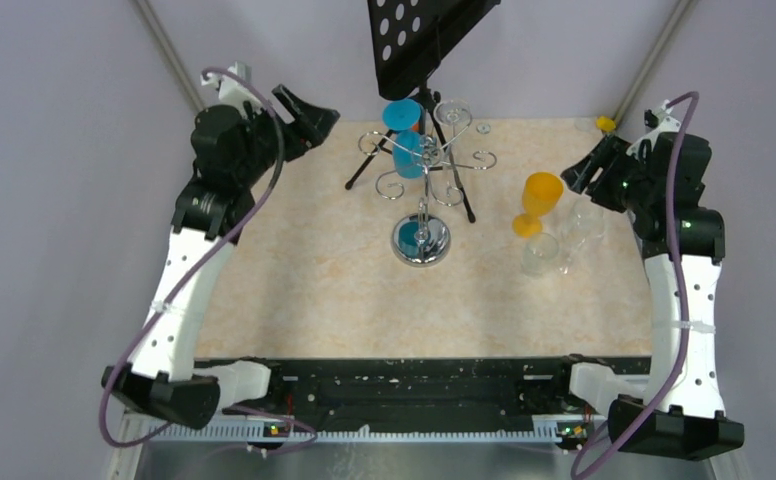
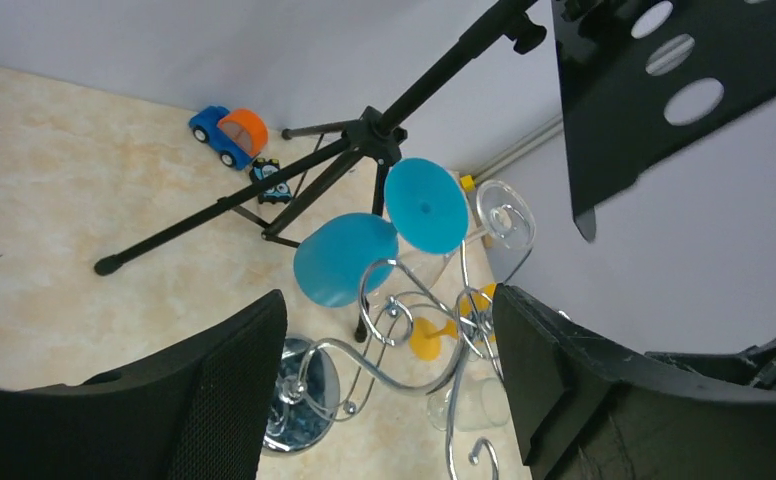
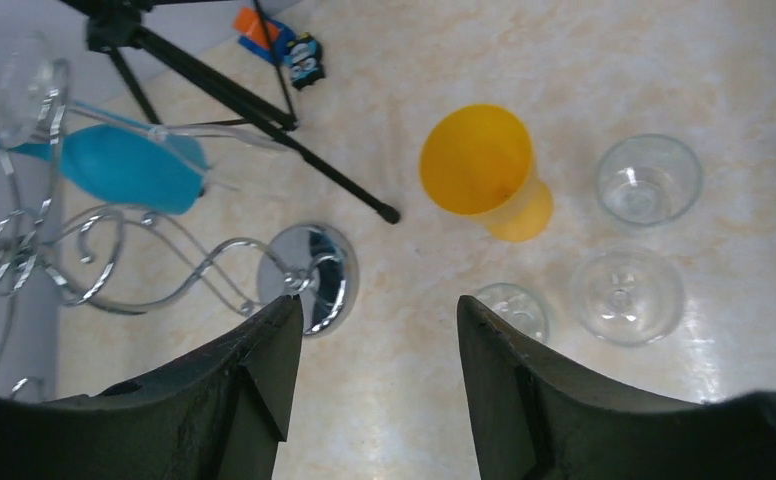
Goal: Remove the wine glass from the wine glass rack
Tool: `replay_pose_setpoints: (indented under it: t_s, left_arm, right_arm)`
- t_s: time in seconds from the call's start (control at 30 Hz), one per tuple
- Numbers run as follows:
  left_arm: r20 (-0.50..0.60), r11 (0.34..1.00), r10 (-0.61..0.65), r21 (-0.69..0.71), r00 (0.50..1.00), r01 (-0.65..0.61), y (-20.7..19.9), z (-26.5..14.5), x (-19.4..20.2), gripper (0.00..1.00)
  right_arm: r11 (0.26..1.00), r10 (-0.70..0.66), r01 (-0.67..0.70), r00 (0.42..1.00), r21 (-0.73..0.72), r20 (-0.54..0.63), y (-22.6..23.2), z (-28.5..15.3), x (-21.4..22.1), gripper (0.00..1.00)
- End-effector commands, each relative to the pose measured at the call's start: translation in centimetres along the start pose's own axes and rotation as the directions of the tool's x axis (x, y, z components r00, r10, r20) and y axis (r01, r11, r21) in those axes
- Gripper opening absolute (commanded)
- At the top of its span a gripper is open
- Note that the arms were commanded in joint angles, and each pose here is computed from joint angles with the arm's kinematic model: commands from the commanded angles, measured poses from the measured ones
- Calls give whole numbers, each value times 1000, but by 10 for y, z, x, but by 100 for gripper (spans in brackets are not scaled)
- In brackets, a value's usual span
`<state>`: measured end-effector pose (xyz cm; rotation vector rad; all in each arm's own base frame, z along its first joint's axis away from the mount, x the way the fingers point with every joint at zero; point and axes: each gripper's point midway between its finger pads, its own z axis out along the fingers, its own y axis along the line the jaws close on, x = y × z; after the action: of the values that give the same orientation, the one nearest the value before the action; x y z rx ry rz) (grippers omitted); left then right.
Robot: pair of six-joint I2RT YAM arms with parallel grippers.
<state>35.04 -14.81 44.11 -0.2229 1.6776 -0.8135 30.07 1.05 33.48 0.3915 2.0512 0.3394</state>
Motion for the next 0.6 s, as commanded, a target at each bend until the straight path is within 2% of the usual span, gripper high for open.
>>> replay_pose_setpoints:
  t_s: [0.0, 0.1, 0.27, 0.43, 0.57]
  left_arm:
    - [-154, 975, -165, 125, 974, 185, -11, 32, 1, 77]
    - [-273, 945, -201, 199, 941, 259, -10, 59, 7, 73]
    - [-386, 912, -217, 246, 897, 327, 3, 100, 19, 70]
    - [-488, 837, -238, 335, 840, 432, -5, 119, 29, 67]
    - [-521, 780, -232, 405, 822, 477, -16, 124, 31, 65]
  right_arm:
    - [957, 65, -58, 998, -283, 17, 55, -23, -6, 59]
    - [915, 82, -73, 997, -396, 7, 75, -37, -3, 59]
    - [885, 98, -86, 995, -458, 2, 86, -51, 3, 59]
    - [879, 106, -100, 994, -467, -13, 85, -55, 12, 59]
    - [865, 117, -114, 993, -489, -26, 88, -58, 17, 59]
